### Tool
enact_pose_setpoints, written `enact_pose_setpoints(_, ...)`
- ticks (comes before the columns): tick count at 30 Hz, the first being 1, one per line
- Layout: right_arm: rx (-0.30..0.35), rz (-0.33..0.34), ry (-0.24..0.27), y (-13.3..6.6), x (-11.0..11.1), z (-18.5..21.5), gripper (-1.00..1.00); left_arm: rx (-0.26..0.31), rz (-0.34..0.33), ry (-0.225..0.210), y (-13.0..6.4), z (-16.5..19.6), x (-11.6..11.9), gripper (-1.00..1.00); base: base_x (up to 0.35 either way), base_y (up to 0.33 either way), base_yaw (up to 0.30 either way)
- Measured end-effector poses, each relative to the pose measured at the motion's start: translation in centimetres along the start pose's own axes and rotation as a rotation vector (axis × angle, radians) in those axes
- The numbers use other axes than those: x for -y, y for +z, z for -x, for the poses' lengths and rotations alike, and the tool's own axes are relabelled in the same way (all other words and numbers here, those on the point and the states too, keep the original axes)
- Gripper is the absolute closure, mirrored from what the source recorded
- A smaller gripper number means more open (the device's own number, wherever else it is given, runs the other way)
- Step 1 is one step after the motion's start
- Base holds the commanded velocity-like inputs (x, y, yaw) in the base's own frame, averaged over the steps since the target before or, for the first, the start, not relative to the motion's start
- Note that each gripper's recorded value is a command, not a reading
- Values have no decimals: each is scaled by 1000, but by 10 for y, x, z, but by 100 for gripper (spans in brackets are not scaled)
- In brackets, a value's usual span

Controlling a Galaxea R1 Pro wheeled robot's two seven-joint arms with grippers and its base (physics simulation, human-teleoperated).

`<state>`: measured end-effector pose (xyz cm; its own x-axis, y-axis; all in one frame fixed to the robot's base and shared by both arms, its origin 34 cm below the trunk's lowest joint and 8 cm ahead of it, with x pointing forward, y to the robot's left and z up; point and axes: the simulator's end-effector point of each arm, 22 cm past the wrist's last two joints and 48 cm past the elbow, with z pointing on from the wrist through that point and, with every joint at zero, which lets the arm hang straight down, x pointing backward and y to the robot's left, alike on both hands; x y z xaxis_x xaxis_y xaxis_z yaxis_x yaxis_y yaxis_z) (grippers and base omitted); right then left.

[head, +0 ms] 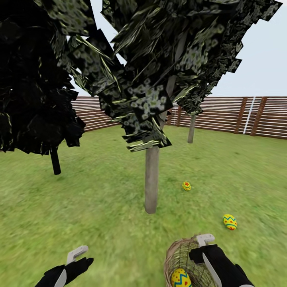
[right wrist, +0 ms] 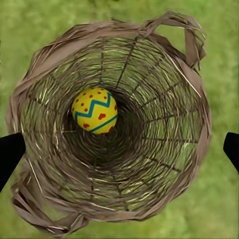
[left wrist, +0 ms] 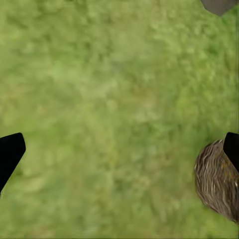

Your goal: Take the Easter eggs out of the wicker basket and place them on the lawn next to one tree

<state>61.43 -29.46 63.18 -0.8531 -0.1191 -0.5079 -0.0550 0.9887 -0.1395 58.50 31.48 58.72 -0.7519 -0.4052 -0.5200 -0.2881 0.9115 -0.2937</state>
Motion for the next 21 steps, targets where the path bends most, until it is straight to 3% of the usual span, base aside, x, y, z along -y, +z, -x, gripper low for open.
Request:
enact_pose_setpoints(5, 0, 1, -5, 0, -2, 0, -100, 2, 0, -2, 0, 1, 0, -100, 254, 183, 0)
enact_pose_setpoints(13, 0, 3, -7, 0, -3, 0, -100, 6, -3, -4, 0, 2, 0, -100, 59, 300, 0)
enact_pose_setpoints(21, 5, -1, 1, -1, 1, 3, -100, 36, -1, 3, 0, 8, 0, -100, 127, 50, 0)
